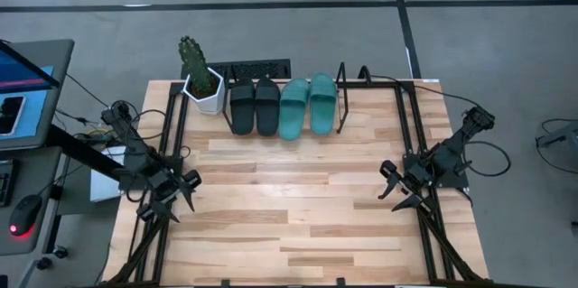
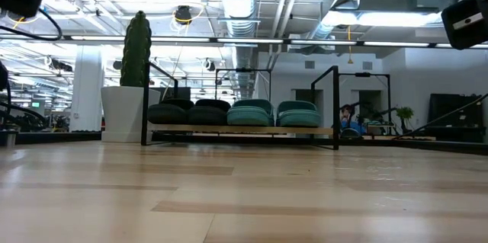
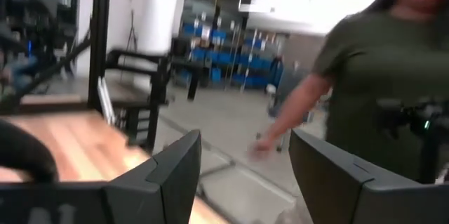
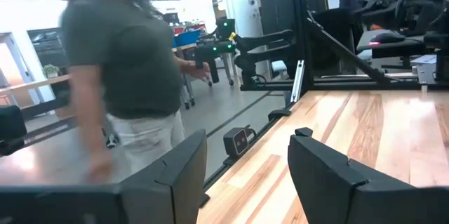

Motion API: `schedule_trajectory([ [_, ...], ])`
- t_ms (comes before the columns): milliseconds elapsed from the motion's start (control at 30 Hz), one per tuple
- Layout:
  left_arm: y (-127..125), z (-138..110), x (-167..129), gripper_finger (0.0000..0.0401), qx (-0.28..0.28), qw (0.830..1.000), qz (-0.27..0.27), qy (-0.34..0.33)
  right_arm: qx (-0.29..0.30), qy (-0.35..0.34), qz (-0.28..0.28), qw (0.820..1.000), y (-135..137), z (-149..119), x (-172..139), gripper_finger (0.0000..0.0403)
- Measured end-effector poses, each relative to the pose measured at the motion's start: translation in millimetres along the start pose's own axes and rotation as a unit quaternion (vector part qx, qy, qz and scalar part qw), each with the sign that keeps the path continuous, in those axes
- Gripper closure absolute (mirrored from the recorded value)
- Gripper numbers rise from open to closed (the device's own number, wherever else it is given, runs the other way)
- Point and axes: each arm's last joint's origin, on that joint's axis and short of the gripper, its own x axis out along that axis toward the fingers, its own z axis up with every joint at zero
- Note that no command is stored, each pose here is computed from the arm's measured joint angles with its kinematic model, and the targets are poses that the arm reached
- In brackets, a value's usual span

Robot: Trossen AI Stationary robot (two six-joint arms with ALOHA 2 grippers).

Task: Pick and place slides into the shelf
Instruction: Return to Home Position

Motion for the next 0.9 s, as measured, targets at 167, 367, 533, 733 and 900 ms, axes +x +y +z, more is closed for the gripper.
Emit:
schedule_trajectory([
  [167, 2.7, -14.8, -1.2, 0.0197, 0.003, 0.997, 0.014, 0.076, 0.0, 0.0, 0.0, 1.0, 0.0, -0.1, 0.0, 0.022],
  [367, 2.5, -16.1, -0.6, 0.0197, 0.002, 0.996, 0.01, 0.093, 0.0, 0.0, 0.0, 1.0, 0.0, -0.1, 0.0, 0.0218],
  [533, 2.6, -16.0, -0.6, 0.0197, 0.003, 0.995, 0.012, 0.094, 0.0, 0.004, -0.001, 1.0, -0.2, -0.9, 0.0, 0.022],
  [733, 2.6, -15.8, -0.7, 0.0197, 0.003, 0.995, 0.012, 0.095, 0.0, 0.004, -0.001, 1.0, -0.2, -1.0, 0.0, 0.0222],
  [900, 2.6, -15.8, -0.7, 0.0197, 0.003, 0.995, 0.013, 0.095, 0.0, 0.004, -0.001, 1.0, -0.2, -1.0, 0.0, 0.022],
])
